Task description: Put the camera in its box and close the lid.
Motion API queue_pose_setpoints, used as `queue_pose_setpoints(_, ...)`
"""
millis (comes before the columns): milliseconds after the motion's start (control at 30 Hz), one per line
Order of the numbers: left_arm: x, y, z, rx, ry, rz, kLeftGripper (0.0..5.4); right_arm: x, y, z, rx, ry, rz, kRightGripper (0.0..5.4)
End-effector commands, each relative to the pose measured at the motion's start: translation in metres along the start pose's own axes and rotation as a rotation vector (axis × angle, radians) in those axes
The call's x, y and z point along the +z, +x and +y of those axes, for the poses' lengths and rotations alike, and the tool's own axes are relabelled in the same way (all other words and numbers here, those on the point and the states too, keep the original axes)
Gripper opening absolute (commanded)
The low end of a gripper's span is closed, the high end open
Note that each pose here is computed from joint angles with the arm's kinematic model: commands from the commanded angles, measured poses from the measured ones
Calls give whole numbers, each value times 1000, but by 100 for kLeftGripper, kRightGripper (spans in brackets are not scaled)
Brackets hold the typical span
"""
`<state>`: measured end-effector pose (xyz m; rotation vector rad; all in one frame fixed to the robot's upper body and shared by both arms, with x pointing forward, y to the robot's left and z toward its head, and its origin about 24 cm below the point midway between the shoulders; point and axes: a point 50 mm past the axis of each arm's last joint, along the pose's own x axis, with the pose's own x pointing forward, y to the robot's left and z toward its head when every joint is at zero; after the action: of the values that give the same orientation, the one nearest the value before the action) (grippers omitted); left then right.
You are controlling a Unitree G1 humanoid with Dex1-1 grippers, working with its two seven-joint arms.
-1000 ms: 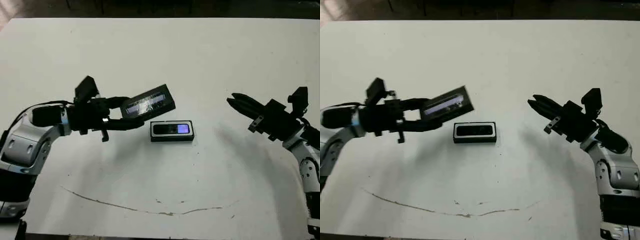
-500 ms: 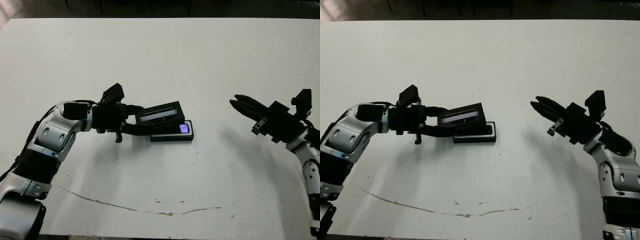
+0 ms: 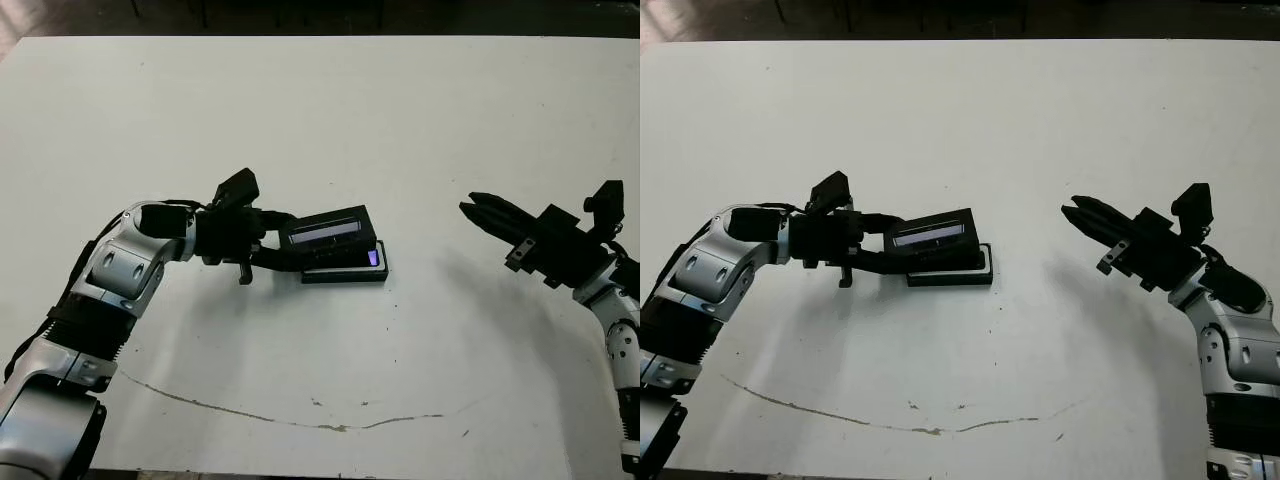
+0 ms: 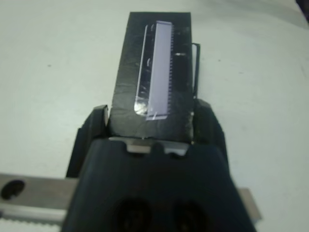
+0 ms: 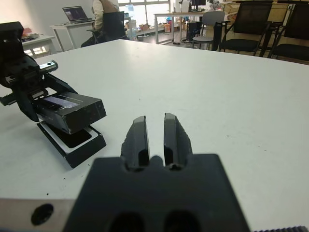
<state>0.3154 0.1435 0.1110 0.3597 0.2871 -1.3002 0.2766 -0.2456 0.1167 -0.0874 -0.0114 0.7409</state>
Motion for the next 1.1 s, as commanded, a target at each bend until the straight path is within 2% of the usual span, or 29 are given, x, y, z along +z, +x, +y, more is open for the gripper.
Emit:
queue_pose_setpoints(33, -8, -2, 2, -51, -68, 14, 151, -3, -6, -1, -15, -8, 36, 0)
queue_pose_setpoints(133, -12, -4, 3, -104, -121, 14, 151, -3, -7, -1, -16, -3, 44, 0)
queue_pose_setpoints(400, -14, -3, 0, -144, -151, 19, 151, -4, -7, -1, -3, 15, 47, 0)
queue_pose_setpoints(667, -17, -1, -1, -142, -131, 26, 151, -4, -8, -2, -3, 1, 43, 0)
queue_pose_setpoints(867, -19, 12, -5, -83, -101, 7, 151, -3, -9, -2, -2, 1, 52, 0)
queue_pose_setpoints(1100, -20, 26, -11, -127, -49, 98, 151, -3, -12, -4, -27, -26, 46, 0)
